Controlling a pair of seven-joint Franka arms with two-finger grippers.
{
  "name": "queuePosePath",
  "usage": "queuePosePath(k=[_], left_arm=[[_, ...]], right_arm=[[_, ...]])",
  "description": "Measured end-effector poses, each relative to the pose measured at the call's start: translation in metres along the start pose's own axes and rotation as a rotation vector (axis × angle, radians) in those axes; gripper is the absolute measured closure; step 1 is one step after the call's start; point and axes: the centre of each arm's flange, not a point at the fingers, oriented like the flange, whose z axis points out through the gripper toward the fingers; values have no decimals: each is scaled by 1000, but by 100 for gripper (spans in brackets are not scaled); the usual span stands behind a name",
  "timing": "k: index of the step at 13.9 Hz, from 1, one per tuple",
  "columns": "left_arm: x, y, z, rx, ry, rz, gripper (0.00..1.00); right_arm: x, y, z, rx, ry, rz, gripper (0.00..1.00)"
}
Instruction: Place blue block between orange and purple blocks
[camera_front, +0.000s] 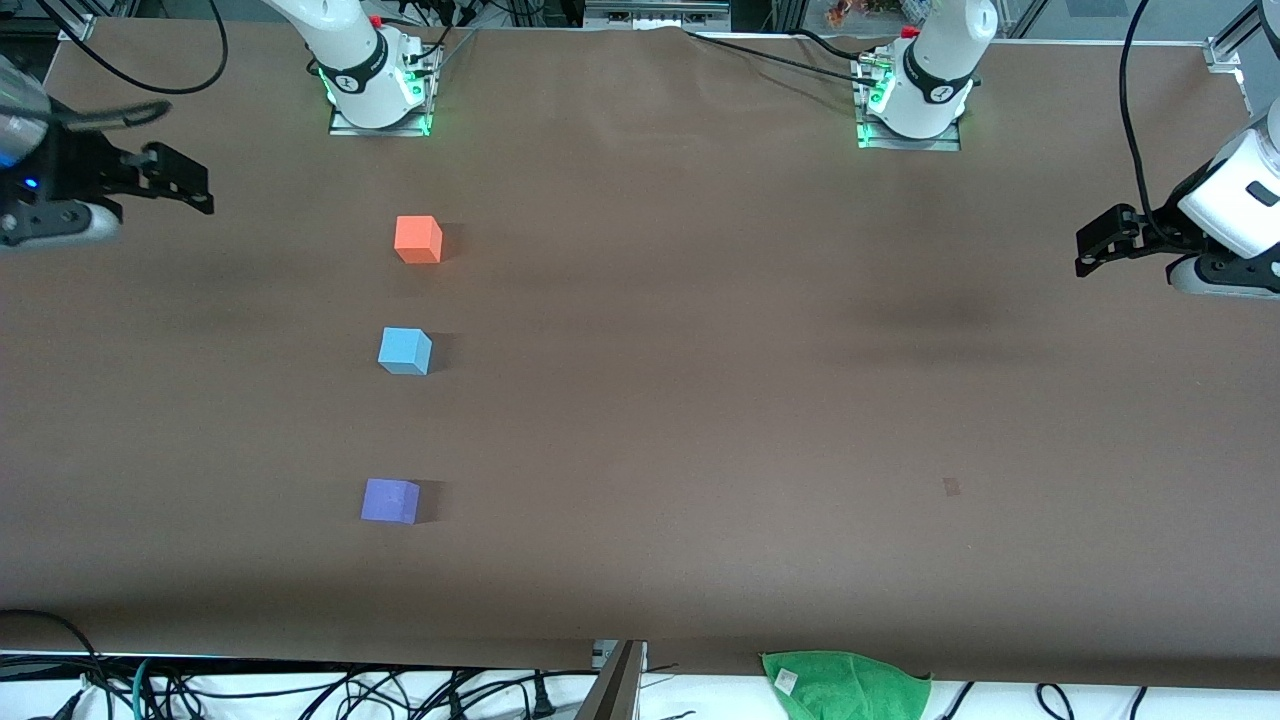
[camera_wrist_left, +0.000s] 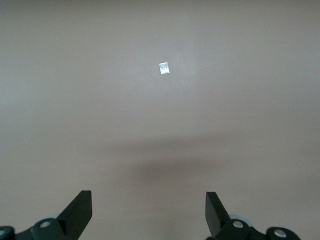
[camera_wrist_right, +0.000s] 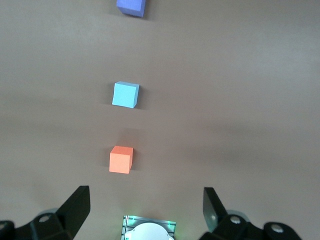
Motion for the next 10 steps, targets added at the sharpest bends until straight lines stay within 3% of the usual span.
queuePosePath(k=[10], left_arm=[[0, 3, -2, 0, 0, 6, 0]], right_arm=[[-4, 7, 4, 2, -15, 11, 0]])
